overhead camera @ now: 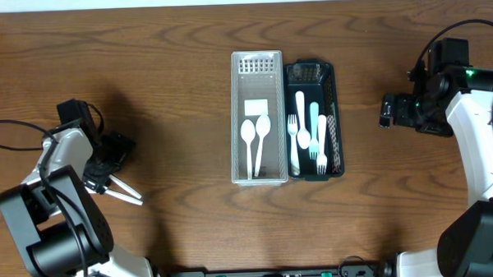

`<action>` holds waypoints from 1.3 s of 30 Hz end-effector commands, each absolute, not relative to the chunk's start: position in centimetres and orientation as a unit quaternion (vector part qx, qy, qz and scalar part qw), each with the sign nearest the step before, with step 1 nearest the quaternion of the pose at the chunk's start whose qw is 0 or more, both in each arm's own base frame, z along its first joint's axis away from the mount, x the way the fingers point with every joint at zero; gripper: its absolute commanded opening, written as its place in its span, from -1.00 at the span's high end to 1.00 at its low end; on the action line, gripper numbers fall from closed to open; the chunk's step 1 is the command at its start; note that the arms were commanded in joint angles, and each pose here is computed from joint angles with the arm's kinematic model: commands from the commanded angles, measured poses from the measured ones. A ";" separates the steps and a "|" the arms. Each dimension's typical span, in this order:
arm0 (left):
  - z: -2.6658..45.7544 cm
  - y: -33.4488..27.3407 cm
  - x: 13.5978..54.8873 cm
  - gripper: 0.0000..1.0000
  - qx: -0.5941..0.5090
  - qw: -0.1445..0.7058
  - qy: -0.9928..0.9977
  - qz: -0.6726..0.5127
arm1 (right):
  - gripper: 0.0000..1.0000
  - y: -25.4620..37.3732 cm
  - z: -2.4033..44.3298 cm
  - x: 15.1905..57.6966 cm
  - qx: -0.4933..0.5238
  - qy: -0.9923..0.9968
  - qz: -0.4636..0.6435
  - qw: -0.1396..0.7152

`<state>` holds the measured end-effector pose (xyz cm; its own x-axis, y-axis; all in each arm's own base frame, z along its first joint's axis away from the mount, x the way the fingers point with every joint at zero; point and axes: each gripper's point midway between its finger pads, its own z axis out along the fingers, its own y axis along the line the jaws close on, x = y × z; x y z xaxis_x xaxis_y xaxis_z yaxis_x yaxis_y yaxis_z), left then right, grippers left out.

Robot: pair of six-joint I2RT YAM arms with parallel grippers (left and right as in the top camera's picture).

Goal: Pack container
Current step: 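Move the left gripper back and grasp a third spoon, then carry the third spoon into the clear tray and release it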

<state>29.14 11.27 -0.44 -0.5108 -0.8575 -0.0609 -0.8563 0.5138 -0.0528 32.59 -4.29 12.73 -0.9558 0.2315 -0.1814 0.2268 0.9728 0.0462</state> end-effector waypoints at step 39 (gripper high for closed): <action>-0.4 11.1 28.6 0.88 -0.460 0.022 0.888 0.006 | -0.98 -4.0 12.7 32.2 0.106 0.990 0.014 0.087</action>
<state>28.58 11.13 -0.48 -0.5417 -0.8394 -0.0445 -0.8392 0.5431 -0.0291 32.25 -4.24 12.67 -0.9582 0.2318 -0.1675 0.2275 0.9727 0.0450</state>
